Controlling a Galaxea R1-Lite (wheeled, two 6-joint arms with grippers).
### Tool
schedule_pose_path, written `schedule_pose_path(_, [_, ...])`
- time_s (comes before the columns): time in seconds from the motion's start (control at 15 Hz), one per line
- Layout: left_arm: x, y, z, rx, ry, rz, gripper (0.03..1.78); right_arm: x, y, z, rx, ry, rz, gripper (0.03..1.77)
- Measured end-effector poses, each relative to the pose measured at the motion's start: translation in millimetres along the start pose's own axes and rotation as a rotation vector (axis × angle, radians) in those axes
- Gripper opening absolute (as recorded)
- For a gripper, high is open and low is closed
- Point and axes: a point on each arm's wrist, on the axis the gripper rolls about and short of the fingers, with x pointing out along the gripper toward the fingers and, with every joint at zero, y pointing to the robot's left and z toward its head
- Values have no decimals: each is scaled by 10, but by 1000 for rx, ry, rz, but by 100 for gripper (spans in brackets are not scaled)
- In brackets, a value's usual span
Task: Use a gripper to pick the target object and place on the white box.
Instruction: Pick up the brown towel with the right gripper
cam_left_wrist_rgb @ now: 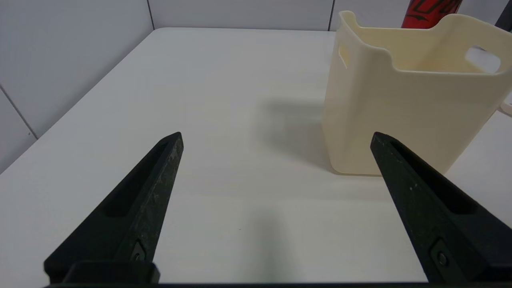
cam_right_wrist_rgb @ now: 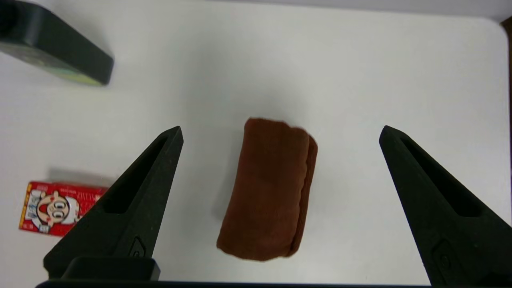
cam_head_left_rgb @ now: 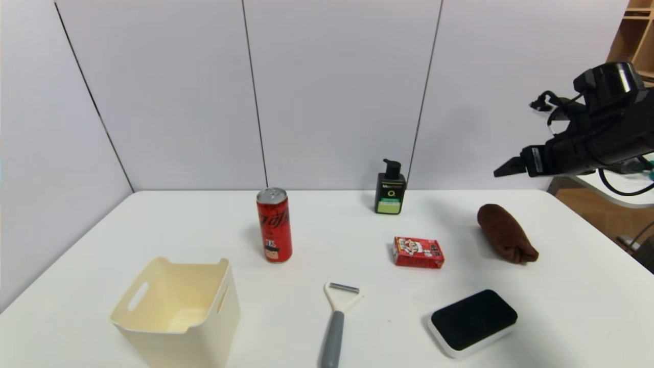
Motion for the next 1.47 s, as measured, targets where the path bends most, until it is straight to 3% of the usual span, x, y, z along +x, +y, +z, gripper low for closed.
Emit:
schedule_pose_path(0.27, [0, 0, 0, 0, 0, 0, 169, -49, 35, -170, 19, 165, 48, 170])
schedule_pose_path(0.6, [0, 0, 0, 0, 0, 0, 169, 39, 20, -288, 43, 265, 74, 170])
schedule_pose_path(1.47, [0, 0, 0, 0, 0, 0, 169, 820, -17, -358, 32, 295, 12, 170])
